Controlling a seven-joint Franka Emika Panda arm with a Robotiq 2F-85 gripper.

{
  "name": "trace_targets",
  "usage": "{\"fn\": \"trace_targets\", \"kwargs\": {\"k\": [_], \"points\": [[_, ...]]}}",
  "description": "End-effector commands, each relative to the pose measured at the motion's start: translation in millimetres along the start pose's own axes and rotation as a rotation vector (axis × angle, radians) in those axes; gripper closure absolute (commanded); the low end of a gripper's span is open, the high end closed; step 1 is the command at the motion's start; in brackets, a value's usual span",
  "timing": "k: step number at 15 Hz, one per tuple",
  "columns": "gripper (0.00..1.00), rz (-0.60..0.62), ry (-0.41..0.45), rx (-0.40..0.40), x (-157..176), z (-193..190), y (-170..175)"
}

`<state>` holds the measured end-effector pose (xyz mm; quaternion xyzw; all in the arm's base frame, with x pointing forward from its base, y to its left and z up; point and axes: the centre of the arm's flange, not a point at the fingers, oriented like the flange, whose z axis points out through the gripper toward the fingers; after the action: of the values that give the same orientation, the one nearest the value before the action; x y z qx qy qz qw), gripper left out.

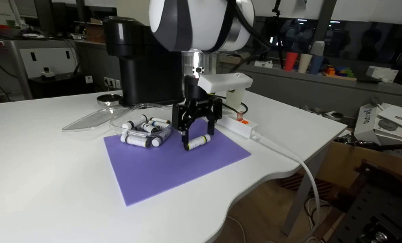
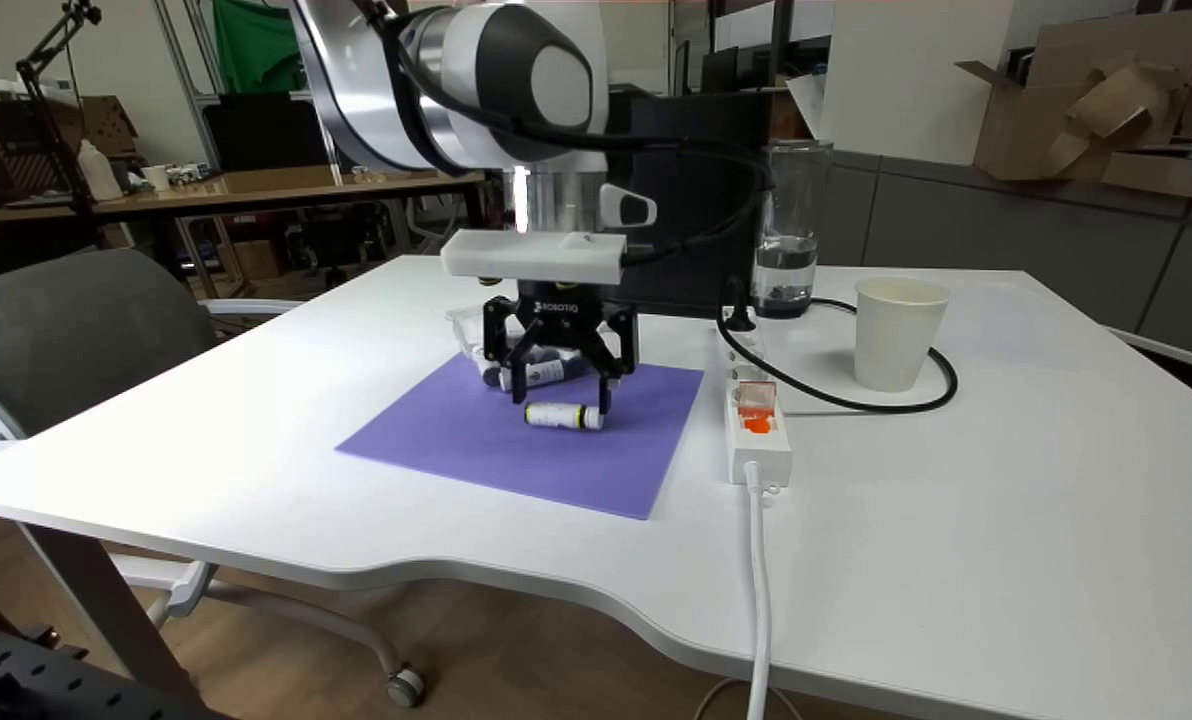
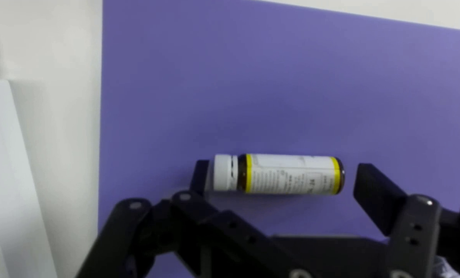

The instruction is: Take out an object from the box and place it on the purple mat

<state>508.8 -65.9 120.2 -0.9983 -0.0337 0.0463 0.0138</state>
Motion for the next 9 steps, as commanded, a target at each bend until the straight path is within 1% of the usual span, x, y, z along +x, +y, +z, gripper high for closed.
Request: {"fn": "trace_targets", "kwargs": {"k": [1, 4, 6, 9], "points": [[0.0, 0.033, 0.028, 0.006, -2, -4, 3], [0.0, 0.028, 0.05, 0.008, 1, -18, 4], [0.0, 0.03, 0.044, -0.003, 3, -31, 3], [0.0, 0.055, 0.0, -0.017, 8, -58, 4]]}}
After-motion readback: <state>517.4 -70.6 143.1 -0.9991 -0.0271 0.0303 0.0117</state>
